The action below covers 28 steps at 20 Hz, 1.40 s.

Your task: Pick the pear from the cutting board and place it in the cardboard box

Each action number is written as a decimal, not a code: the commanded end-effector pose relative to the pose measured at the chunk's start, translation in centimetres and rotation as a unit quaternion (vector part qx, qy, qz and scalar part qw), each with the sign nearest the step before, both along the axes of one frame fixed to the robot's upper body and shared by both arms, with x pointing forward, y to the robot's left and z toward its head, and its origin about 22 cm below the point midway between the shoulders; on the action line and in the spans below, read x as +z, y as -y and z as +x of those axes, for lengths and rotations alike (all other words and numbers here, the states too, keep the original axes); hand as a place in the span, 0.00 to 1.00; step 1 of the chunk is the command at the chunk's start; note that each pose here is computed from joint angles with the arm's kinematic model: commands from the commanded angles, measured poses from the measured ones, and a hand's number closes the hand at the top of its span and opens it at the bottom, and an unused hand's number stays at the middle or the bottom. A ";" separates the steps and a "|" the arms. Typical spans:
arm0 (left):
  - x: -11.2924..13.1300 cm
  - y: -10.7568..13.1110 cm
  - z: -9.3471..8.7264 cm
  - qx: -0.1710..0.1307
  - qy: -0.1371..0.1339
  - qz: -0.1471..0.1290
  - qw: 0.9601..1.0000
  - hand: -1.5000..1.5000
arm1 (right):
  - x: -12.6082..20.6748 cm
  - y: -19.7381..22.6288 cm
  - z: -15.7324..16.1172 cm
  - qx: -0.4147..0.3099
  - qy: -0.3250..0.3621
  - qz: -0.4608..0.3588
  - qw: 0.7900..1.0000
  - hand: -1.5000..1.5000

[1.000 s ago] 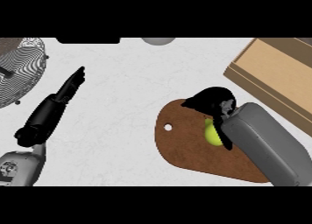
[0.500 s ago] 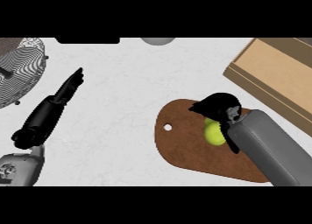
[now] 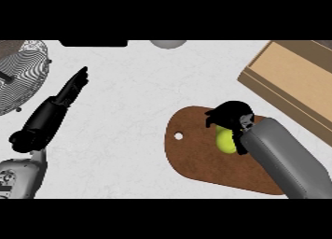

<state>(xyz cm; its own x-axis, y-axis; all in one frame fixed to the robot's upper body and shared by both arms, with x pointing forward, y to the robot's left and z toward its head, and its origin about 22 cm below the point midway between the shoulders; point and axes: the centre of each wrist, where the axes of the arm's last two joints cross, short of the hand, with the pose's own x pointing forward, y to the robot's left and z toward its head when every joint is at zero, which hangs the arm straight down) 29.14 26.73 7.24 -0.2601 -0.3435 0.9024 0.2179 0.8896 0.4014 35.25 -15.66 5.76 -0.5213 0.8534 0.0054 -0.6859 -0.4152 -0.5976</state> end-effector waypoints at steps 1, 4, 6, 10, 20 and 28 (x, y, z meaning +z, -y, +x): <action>-0.2 -0.3 -0.1 0.003 -0.004 -0.001 1.000 0.50 | -2.5 0.8 -1.6 0.046 -0.016 0.026 0.998 1.00; 0.1 0.8 1.0 0.001 -0.006 -0.007 1.000 0.50 | -2.1 0.3 -0.4 0.059 0.027 0.056 0.996 1.00; 0.6 -1.9 0.4 0.009 -0.004 0.005 1.000 0.50 | -2.4 0.6 -0.3 0.060 0.037 0.062 0.996 1.00; -1.5 -1.3 -1.0 -0.002 -0.008 0.001 1.000 0.50 | -1.9 -0.3 -1.5 0.085 0.064 0.082 0.991 1.00; -0.3 -1.0 -0.4 0.008 -0.003 0.003 1.000 0.50 | 0.5 0.6 2.2 -0.050 0.306 0.291 0.905 1.00; -1.3 -0.6 0.5 0.011 -0.012 -0.001 1.000 0.50 | 7.6 1.7 1.6 -0.008 0.413 0.319 0.853 1.00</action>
